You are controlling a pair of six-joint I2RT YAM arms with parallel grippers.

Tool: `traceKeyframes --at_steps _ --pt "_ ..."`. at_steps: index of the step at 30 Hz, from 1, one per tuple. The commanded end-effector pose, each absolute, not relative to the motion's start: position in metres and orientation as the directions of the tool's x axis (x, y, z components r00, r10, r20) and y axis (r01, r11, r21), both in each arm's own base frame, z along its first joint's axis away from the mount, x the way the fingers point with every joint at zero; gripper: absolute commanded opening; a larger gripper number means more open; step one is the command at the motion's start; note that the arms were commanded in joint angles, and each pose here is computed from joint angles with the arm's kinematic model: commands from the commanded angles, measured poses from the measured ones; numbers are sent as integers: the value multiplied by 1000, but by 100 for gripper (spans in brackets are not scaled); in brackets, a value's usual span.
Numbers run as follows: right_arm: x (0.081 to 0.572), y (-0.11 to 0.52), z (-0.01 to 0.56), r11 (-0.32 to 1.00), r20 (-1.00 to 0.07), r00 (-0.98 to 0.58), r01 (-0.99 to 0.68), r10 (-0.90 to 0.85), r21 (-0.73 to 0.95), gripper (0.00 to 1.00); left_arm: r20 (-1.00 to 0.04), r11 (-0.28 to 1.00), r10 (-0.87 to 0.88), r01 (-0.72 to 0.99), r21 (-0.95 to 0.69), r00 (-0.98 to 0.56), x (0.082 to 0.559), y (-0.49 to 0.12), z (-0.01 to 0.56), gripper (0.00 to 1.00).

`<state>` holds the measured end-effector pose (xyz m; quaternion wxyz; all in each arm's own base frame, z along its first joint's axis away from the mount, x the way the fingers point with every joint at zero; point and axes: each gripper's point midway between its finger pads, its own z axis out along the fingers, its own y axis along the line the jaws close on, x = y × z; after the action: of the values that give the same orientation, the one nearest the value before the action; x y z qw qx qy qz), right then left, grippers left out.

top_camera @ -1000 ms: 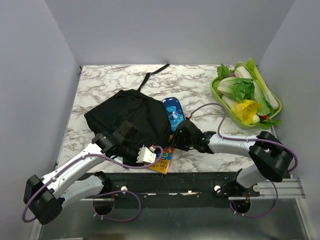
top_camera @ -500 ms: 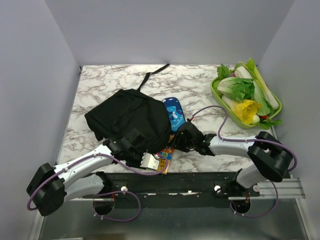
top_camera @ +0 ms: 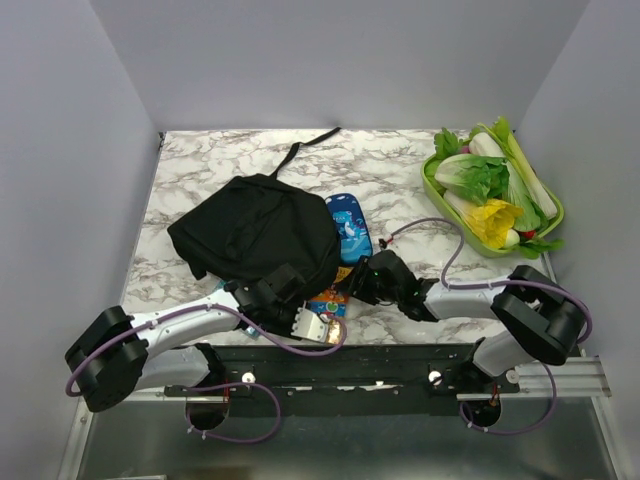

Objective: Pack the student bag
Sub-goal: Pick up the book from the center of the board.

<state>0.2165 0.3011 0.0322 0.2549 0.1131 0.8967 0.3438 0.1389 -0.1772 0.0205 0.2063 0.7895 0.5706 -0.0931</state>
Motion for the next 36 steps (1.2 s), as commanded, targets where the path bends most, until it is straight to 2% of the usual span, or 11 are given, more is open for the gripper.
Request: traceKeyframes --at_steps 1,9,15,22,25,26,27,28,30,32,36 --pt "189 329 62 572 -326 -888 -89 325 815 55 -511 -264 762 911 316 398 150 -233 38 49" --pt "173 340 121 346 -386 -869 -275 310 897 54 -562 -231 734 918 321 381 148 -252 43 46" --pt "160 336 137 268 -406 -864 -332 298 904 55 -575 -226 720 914 336 389 150 -262 49 43" --pt "157 339 133 272 -391 -881 -321 267 907 58 -588 -198 714 915 351 381 151 -262 52 40" --pt "161 339 122 345 -385 -889 -290 247 893 44 -596 -176 715 920 351 364 151 -261 56 40" --pt "164 337 116 379 -388 -886 -278 253 883 30 -600 -168 716 922 348 356 151 -262 58 40" --pt "164 332 108 427 -378 -893 -251 245 869 24 -607 -155 712 922 355 354 154 -265 66 40" --pt "165 330 108 445 -381 -891 -245 246 861 20 -608 -140 721 929 343 333 153 -263 70 41" --pt "165 321 105 496 -403 -883 -244 243 834 19 -623 -114 714 931 346 319 157 -268 89 65" --pt "166 312 106 534 -426 -871 -245 246 809 18 -631 -99 725 949 300 275 152 -265 100 77" --pt "163 288 102 618 -446 -861 -216 245 756 11 -703 -13 684 966 257 196 155 -275 153 89"
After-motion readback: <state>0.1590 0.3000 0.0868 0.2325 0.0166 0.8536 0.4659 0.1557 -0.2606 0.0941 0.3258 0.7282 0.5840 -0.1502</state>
